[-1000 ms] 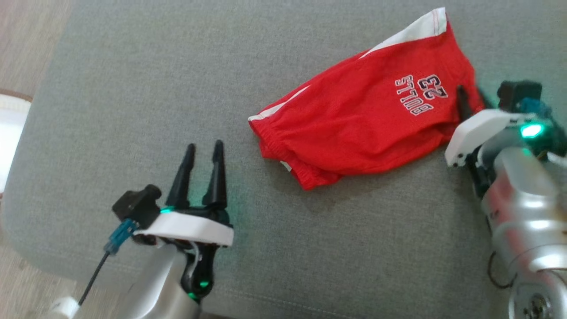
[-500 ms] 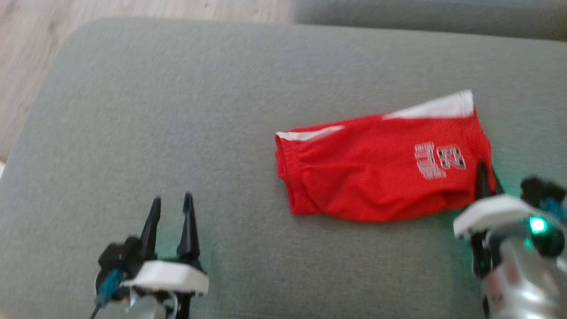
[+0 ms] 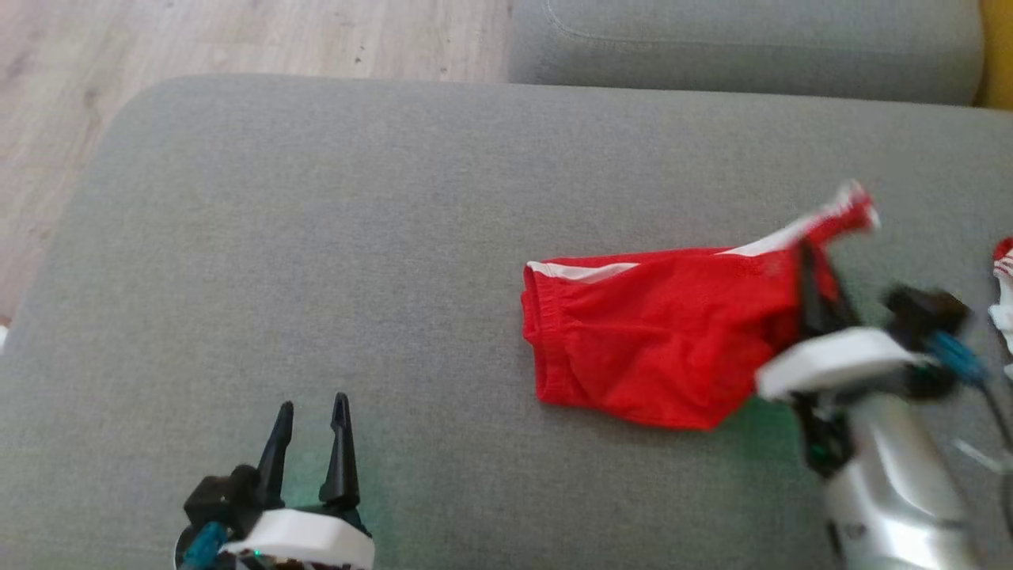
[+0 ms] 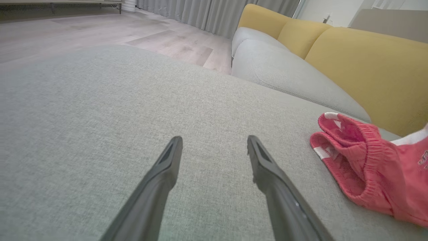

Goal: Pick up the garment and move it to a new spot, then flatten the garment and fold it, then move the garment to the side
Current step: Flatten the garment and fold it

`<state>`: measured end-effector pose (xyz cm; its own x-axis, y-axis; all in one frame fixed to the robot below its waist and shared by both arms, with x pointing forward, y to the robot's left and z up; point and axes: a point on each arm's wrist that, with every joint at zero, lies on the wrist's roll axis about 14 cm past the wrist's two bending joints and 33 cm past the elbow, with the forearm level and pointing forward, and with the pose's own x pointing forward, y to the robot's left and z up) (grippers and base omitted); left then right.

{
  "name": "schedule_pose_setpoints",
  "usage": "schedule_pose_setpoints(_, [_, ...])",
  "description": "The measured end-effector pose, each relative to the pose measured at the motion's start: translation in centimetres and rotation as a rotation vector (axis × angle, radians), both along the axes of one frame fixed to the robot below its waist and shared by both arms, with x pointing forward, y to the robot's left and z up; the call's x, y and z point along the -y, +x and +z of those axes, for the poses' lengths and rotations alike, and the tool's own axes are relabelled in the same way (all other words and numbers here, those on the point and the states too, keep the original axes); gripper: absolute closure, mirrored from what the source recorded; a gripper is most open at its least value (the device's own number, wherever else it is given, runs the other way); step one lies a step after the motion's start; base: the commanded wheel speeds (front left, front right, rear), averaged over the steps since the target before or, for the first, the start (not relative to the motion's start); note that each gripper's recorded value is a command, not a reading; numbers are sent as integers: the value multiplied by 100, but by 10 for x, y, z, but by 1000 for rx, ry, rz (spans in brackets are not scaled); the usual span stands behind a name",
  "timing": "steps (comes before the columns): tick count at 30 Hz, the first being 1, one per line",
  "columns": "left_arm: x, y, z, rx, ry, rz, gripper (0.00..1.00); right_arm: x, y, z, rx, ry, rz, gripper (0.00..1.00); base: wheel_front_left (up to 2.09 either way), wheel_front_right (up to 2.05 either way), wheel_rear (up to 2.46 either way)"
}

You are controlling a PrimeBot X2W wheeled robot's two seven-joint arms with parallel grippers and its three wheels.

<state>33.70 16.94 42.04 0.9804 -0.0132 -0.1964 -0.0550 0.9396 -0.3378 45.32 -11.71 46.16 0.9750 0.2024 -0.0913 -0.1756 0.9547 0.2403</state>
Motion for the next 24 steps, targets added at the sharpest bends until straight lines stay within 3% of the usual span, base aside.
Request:
schedule_pose_setpoints(4, [-6,-7,1,1,3,20,0,-82,-4,39,102,47,239,100,0,0,0])
schedule_pose_setpoints(8, [-13,-15,1,4,4,46,0,-157,-44,35,44,129,474,100,0,0,0])
schedule_pose_setpoints(9, [-15,-19,0,1,4,52,0,-169,-54,30,14,143,511,77,0,0,0])
schedule_pose_setpoints(10, [-17,-22,-1,-2,4,60,0,-178,-63,26,-12,162,541,0,0,0,0])
schedule_pose_setpoints(13, [-20,-33,-4,-10,9,75,0,-198,-91,15,-83,200,614,0,0,0,0])
schedule_pose_setpoints(16, [-22,-31,-2,-3,30,70,0,-191,-89,16,-71,186,594,0,0,0,0])
schedule_pose_setpoints(23, [-20,-15,11,40,67,47,0,-97,-49,24,22,127,284,0,0,0,0])
schedule_pose_setpoints(24, [-20,-15,11,40,67,47,0,-97,-49,24,22,127,284,0,0,0,0])
